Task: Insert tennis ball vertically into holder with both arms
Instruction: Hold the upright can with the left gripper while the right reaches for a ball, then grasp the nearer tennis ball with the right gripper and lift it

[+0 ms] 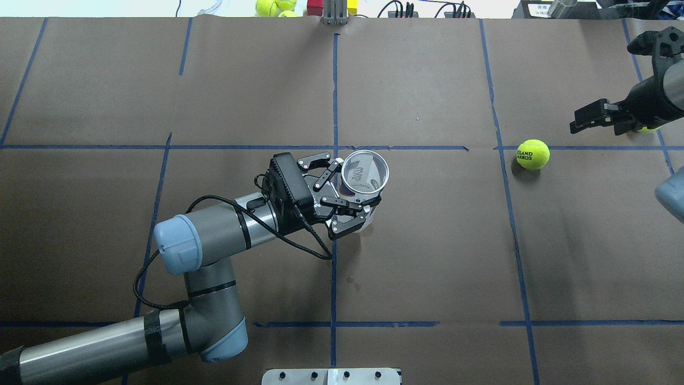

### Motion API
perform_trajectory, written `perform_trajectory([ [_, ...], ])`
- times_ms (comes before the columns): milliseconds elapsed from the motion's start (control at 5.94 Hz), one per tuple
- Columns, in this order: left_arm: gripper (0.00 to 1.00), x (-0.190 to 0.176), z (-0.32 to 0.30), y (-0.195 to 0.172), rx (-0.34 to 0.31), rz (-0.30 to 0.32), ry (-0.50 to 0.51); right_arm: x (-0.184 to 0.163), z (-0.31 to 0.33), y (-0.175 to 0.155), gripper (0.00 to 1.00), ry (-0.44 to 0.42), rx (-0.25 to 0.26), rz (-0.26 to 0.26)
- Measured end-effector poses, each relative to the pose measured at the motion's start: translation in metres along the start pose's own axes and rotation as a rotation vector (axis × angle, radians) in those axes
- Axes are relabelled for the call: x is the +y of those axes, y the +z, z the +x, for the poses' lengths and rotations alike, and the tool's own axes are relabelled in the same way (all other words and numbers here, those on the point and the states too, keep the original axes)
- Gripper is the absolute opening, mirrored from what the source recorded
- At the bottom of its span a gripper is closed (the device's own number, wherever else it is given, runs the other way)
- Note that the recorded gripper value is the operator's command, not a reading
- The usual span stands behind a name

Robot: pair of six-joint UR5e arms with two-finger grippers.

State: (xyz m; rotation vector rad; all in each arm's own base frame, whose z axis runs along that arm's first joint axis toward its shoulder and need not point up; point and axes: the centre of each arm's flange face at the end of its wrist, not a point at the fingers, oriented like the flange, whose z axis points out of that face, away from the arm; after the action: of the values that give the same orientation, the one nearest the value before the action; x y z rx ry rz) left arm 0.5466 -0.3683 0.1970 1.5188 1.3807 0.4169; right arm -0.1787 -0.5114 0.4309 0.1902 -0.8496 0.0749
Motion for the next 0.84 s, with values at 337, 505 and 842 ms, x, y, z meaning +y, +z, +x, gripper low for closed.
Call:
perform_trajectory([
  [337,0.75,0.026,-0.009,-0.011,-0.005,-0.030,-0.015,-0.001,-0.016,0.015,0.99,-0.003,0.020,0.006],
  [505,0.75,0.030,-0.011,-0.014,-0.005,-0.033,-0.016,-0.001,-0.015,0.021,0.99,-0.001,0.028,-0.003],
  [842,0.75,0.031,-0.010,-0.016,0.000,-0.025,-0.019,0.001,-0.008,0.044,0.99,0.008,0.051,-0.037],
])
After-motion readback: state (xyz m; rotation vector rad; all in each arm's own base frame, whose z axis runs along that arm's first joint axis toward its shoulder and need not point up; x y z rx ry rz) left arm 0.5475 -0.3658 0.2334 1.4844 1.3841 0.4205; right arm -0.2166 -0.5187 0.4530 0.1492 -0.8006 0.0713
